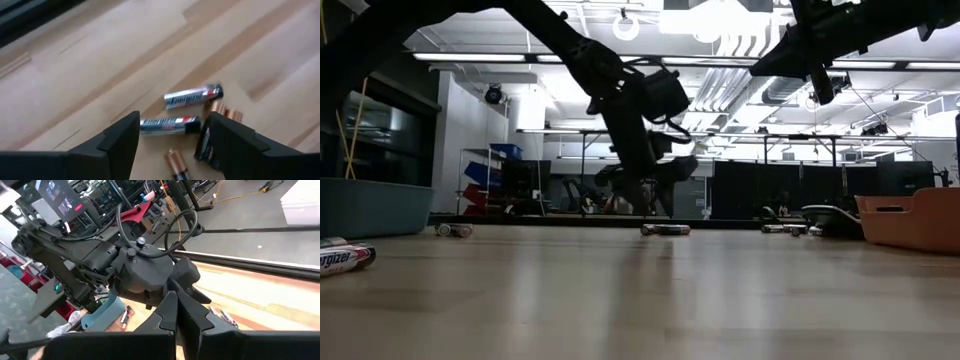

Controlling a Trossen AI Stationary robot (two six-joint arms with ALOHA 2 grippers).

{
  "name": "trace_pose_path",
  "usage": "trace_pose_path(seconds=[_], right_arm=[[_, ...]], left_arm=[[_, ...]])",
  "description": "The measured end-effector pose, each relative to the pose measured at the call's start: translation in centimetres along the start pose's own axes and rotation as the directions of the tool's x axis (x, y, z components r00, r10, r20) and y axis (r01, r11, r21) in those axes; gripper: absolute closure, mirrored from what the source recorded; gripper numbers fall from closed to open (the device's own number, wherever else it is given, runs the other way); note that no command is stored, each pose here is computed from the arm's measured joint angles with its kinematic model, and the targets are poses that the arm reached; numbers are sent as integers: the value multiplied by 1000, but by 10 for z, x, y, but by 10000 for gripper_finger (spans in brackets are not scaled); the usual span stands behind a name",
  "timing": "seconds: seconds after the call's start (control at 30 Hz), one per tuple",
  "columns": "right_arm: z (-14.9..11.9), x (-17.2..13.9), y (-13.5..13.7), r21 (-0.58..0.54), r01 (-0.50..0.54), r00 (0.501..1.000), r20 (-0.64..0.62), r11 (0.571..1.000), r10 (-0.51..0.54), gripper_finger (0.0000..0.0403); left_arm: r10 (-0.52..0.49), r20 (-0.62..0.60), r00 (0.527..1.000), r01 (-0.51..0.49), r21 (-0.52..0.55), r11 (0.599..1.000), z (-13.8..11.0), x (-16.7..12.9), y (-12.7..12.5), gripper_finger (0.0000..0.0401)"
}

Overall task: Sort batteries
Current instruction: Put the silver battery into the blue bin

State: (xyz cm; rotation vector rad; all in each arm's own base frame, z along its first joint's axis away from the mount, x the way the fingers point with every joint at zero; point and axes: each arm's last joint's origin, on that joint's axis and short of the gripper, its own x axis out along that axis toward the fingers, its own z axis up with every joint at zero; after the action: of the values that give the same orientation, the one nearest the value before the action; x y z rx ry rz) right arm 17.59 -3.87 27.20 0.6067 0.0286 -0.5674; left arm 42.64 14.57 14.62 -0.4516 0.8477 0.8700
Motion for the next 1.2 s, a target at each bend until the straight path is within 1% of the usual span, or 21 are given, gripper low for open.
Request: trace_pose_path(seconds=[0.1, 0.2, 0.27, 0.3, 0.47, 0.5, 0.6, 0.63, 0.73, 0.9, 1.0, 1.07, 1.13, 1.2], right_arm=[[0, 0, 0, 11, 1, 1000, -1, 1000, -1, 402], [0, 0, 0, 11, 2, 1000, -2, 1000, -2, 402], [0, 0, 0, 10, 2, 1000, -2, 1000, -2, 402], [0, 0, 0, 10, 2, 1000, -2, 1000, -2, 402], [-1, 0, 0, 10, 4, 1000, -5, 1000, -4, 402], [-1, 0, 0, 11, 4, 1000, -5, 1000, -4, 402], [-1, 0, 0, 29, 5, 1000, -5, 1000, -5, 402], [-1, 0, 0, 28, 5, 1000, -5, 1000, -5, 402], [-1, 0, 0, 27, 5, 1000, -5, 1000, -5, 402], [-1, 0, 0, 41, 5, 1000, -5, 999, -5, 402], [-1, 0, 0, 48, 5, 1000, -5, 999, -5, 402], [-1, 0, 0, 52, 5, 1000, -5, 999, -5, 402], [-1, 0, 0, 52, 5, 1000, -5, 999, -5, 402], [-1, 0, 0, 54, 5, 1000, -5, 999, -4, 402]], left_arm=[[5, -4, 1000, -5, -58, 998, 4, 3, 7, 178], [-15, -37, 999, 11, -83, 996, 4, 11, 13, 178], [-16, -84, 996, 8, -92, 996, 0, 16, 18, 178], [-25, -82, 996, 17, -100, 995, 1, 17, 19, 178], [-29, -88, 996, 23, -70, 997, 1, 17, 18, 178], [-21, -94, 995, 17, -42, 999, 0, 16, 18, 178], [2, -135, 991, 14, 120, 993, -7, 14, 15, 178], [13, -152, 988, 10, 149, 989, -9, 13, 15, 178], [15, -160, 987, 13, 172, 985, -11, 12, 14, 178], [-20, -171, 985, 68, 277, 958, -9, 13, 15, 181], [-17, -167, 986, 70, 315, 946, -9, 13, 15, 201], [-16, -168, 986, 69, 314, 947, -10, 15, 14, 229], [-24, -183, 983, 82, 311, 947, -12, 18, 14, 272], [-27, -220, 975, 95, 309, 946, -19, 25, 12, 329]])
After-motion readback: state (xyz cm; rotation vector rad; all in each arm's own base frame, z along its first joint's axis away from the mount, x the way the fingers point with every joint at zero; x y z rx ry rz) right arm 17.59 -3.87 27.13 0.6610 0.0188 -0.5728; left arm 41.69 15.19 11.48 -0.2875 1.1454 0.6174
